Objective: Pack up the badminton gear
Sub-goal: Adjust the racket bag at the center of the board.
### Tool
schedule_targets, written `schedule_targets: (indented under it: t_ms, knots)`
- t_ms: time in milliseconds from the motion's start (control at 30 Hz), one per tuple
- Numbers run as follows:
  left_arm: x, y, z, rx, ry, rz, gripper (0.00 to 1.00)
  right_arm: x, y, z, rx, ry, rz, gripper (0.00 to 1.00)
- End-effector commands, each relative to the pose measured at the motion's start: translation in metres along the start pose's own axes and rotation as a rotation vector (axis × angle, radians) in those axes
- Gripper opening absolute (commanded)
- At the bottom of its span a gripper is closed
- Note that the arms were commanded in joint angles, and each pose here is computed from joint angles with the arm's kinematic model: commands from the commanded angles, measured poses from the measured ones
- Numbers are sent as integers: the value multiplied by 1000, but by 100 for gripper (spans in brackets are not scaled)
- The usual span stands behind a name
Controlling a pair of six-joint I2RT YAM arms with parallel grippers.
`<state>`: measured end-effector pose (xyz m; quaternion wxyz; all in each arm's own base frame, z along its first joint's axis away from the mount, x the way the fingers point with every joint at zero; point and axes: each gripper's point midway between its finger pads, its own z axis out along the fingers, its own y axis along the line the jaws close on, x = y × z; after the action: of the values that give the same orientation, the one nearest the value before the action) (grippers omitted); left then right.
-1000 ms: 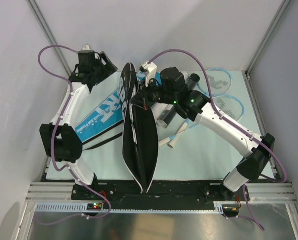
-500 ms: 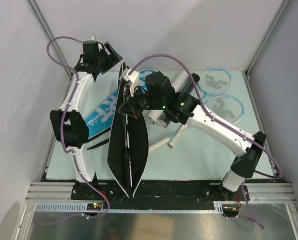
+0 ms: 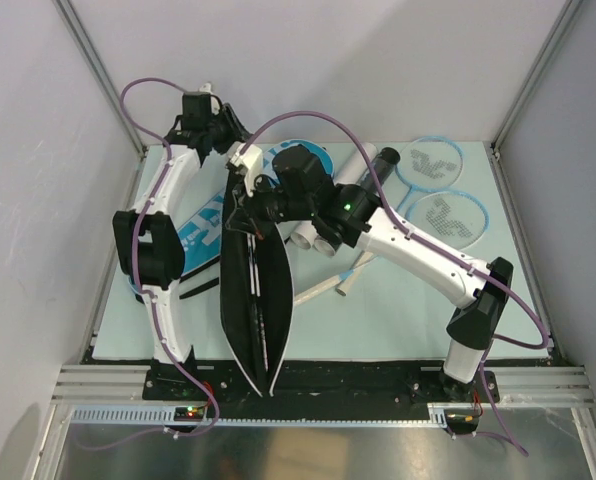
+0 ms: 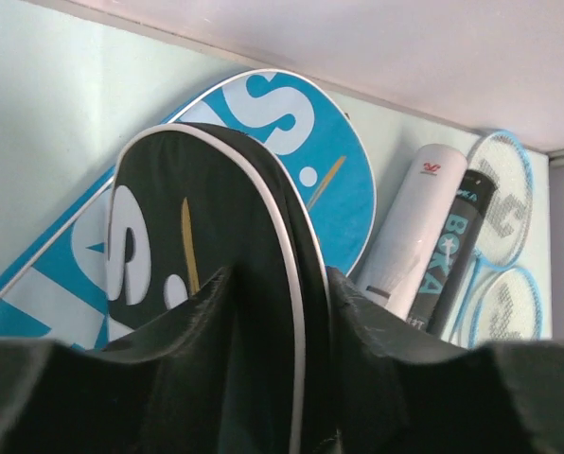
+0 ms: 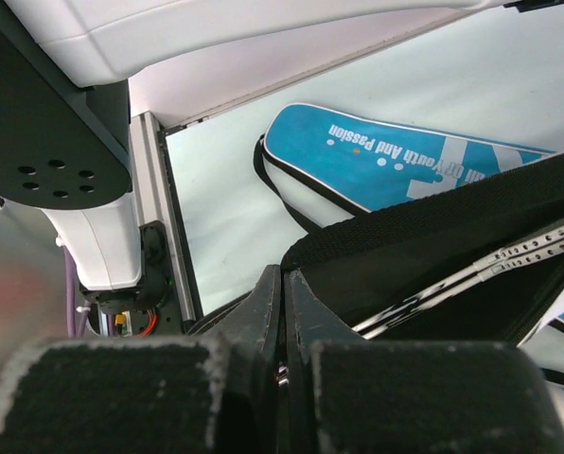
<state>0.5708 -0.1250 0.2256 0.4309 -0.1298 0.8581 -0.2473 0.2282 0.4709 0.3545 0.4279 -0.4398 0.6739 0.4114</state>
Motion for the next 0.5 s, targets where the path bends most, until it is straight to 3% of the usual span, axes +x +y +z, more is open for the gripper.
schedule_targets:
  t_ms: [0,67,133,200,467]
  knots:
    - [-11,-5,-12,7,-27,30,35,-27,7,-9,0,-77,-14,2]
    - [-14,-5,-16,7,-30,13,18,-14,5,-6,13,-45,14,9]
    - [-16,-6,-21,14,-32,-12,5,6,0,-2,32,-1,40,22]
    - [-16,-9,-24,38,-20,-40,1,19,-14,-1,82,13,72,31]
    - [-14,-12,-35,73,2,-85,0,-7,-109,-16,213,-176,241,45]
